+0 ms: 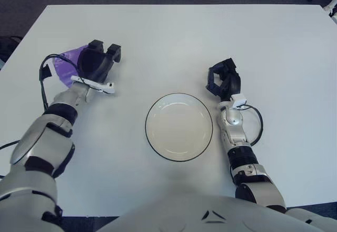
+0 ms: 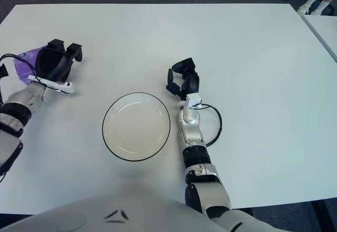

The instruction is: Put the tissue paper into the plate.

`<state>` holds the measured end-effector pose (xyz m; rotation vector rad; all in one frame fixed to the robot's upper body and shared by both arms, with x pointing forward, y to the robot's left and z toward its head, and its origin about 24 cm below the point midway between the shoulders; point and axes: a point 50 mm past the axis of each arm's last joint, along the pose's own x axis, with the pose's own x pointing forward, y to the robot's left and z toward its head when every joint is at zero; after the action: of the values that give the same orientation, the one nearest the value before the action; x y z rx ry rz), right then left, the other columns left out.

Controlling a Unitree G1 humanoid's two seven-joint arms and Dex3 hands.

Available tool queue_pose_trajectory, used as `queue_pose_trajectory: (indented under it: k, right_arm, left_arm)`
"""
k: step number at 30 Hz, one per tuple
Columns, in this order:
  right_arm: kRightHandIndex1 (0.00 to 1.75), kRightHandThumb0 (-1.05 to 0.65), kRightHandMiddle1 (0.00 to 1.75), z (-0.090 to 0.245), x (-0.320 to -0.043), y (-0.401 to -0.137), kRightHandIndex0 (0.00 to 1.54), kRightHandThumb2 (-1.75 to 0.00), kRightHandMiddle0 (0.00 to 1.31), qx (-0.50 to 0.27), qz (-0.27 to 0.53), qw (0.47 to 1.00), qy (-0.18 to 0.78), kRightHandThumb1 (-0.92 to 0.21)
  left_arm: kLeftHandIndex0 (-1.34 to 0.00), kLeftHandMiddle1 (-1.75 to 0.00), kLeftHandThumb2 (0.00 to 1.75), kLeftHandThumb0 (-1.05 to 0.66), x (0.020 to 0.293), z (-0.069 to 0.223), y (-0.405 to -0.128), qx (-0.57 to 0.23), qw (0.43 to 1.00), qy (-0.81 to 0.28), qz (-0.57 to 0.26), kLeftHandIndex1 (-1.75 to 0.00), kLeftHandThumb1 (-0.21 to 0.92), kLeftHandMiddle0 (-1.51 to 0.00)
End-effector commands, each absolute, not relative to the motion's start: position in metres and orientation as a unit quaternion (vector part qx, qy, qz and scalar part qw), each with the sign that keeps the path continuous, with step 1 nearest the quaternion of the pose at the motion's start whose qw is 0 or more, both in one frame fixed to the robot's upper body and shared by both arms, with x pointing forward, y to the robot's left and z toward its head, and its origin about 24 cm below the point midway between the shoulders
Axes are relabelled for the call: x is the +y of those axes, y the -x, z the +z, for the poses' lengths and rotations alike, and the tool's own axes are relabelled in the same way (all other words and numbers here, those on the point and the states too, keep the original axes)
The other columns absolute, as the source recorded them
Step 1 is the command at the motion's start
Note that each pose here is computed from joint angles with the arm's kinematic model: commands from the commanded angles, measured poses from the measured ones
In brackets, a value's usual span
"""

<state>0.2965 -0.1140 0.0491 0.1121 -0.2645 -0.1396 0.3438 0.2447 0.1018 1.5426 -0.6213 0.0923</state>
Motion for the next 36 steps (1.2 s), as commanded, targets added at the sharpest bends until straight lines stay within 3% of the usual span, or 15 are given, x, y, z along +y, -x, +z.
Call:
queue_pose_trajectory:
  k: [1, 2, 3, 6, 10, 17, 19, 20, 24, 31, 36]
  right_arm:
    - [1.4, -0.4, 1.75, -0.013, -0.128, -0.265, 0.63, -0.99, 0.4, 0.003, -0.103, 0.994, -0.046, -0.59]
    - [1.4, -0.4, 1.75, -0.013, -0.127, -0.265, 0.63, -0.99, 0.4, 0.003, -0.102, 0.994, -0.043, -0.59]
    - [1.39, -0.4, 1.75, -0.013, -0.127, -0.265, 0.62, -0.98, 0.4, 0.003, -0.102, 0.994, -0.041, -0.59]
    - [1.39, -0.4, 1.75, -0.013, -0.126, -0.265, 0.62, -0.98, 0.4, 0.003, -0.101, 0.994, -0.04, -0.59]
    - [1.39, -0.4, 1.75, -0.012, -0.125, -0.266, 0.63, -0.98, 0.4, 0.004, -0.101, 0.994, -0.044, -0.59]
    - [1.39, -0.4, 1.75, -0.012, -0.123, -0.267, 0.63, -0.97, 0.39, 0.001, -0.097, 0.994, -0.047, -0.6]
    - [1.39, -0.4, 1.75, -0.012, -0.123, -0.267, 0.63, -0.97, 0.39, 0.001, -0.095, 0.994, -0.047, -0.6]
    - [1.39, -0.4, 1.75, -0.012, -0.123, -0.268, 0.62, -0.97, 0.39, 0.003, -0.094, 0.994, -0.047, -0.6]
    - [1.39, -0.4, 1.75, -0.013, -0.123, -0.268, 0.63, -0.97, 0.39, 0.006, -0.093, 0.994, -0.05, -0.6]
    - [1.39, -0.4, 1.75, -0.012, -0.121, -0.269, 0.63, -0.97, 0.39, 0.001, -0.087, 0.995, -0.048, -0.6]
    - [1.39, -0.4, 1.75, -0.012, -0.121, -0.27, 0.64, -0.98, 0.4, 0.0, -0.086, 0.995, -0.047, -0.59]
  left_arm:
    - [-0.68, -1.74, 1.74, -0.01, 0.255, 0.11, -0.336, -0.264, 0.68, -0.684, 0.005, -1.71, -0.07, -0.91]
    - [-0.69, -1.74, 1.74, -0.01, 0.255, 0.115, -0.335, -0.267, 0.68, -0.683, -0.004, -1.7, -0.07, -0.91]
    - [-0.69, -1.74, 1.63, -0.2, 0.255, 0.118, -0.333, -0.268, 0.681, -0.682, -0.012, -1.72, 0.03, -0.98]
    - [-0.68, -1.75, 1.48, -0.42, 0.255, 0.127, -0.328, -0.269, 0.687, -0.674, -0.033, -1.74, 0.16, -1.04]
    - [-0.69, -1.75, 1.44, -0.5, 0.253, 0.146, -0.318, -0.278, 0.696, -0.66, -0.052, -1.74, 0.2, -0.97]
    - [-0.61, -1.75, 1.32, -0.5, 0.254, 0.162, -0.307, -0.275, 0.704, -0.652, -0.059, -1.75, 0.3, -0.44]
    - [-0.26, -1.75, 1.06, -0.79, 0.256, 0.165, -0.305, -0.277, 0.702, -0.654, -0.059, -1.72, 0.44, -0.24]
    - [-0.2, -1.75, 1.01, -0.83, 0.257, 0.167, -0.304, -0.281, 0.698, -0.656, -0.057, -1.71, 0.47, -0.21]
    - [-0.04, -1.57, 0.77, -1.0, 0.261, 0.172, -0.302, -0.294, 0.686, -0.664, -0.048, -1.39, 0.6, -0.04]
    - [0.0, -1.18, 0.55, -1.04, 0.27, 0.181, -0.295, -0.305, 0.67, -0.677, -0.02, -0.9, 0.78, 0.0]
    - [0.0, -1.02, 0.49, -1.05, 0.276, 0.188, -0.289, -0.292, 0.671, -0.681, -0.001, -0.61, 0.83, 0.0]
